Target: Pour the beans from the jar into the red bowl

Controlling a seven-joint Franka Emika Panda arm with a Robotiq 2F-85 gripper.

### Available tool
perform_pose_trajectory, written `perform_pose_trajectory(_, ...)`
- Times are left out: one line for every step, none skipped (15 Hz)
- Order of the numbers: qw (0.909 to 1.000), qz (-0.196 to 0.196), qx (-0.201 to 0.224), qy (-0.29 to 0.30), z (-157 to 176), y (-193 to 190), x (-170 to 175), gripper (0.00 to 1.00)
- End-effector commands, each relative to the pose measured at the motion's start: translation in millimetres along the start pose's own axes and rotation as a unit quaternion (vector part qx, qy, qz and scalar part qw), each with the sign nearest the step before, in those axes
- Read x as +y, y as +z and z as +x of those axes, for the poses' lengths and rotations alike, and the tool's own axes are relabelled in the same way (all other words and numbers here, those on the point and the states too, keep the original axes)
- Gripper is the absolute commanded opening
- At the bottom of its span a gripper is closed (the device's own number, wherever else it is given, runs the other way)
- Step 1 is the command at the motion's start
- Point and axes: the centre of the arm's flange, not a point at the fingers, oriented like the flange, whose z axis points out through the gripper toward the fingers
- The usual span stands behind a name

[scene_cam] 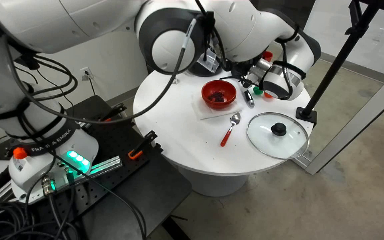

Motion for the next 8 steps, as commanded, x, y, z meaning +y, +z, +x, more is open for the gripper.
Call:
perform_pose_trajectory(0.9982, 0.006, -0.055, 0.02, 9.3, -26.6, -28.6, 0.06)
perform_pose_trajectory(0.9974, 0.009, -0.067, 0.026, 10.7, -27.2, -29.7, 0.06)
perform_pose_trajectory(0.9966, 0.011, -0.075, 0.03, 11.3, -26.7, -30.3, 0.06)
perform_pose_trajectory(0.9957, 0.012, -0.085, 0.035, 12.2, -26.5, -31.2, 0.06)
perform_pose_trajectory(0.9951, 0.014, -0.09, 0.039, 12.4, -26.0, -32.4, 0.06)
perform_pose_trajectory(0.9943, 0.015, -0.097, 0.041, 12.5, -24.6, -32.7, 0.06)
perform_pose_trajectory(0.9937, 0.015, -0.102, 0.042, 11.4, -23.2, -33.2, 0.06)
perform_pose_trajectory(0.9932, 0.014, -0.107, 0.043, 9.5, -22.5, -34.0, 0.06)
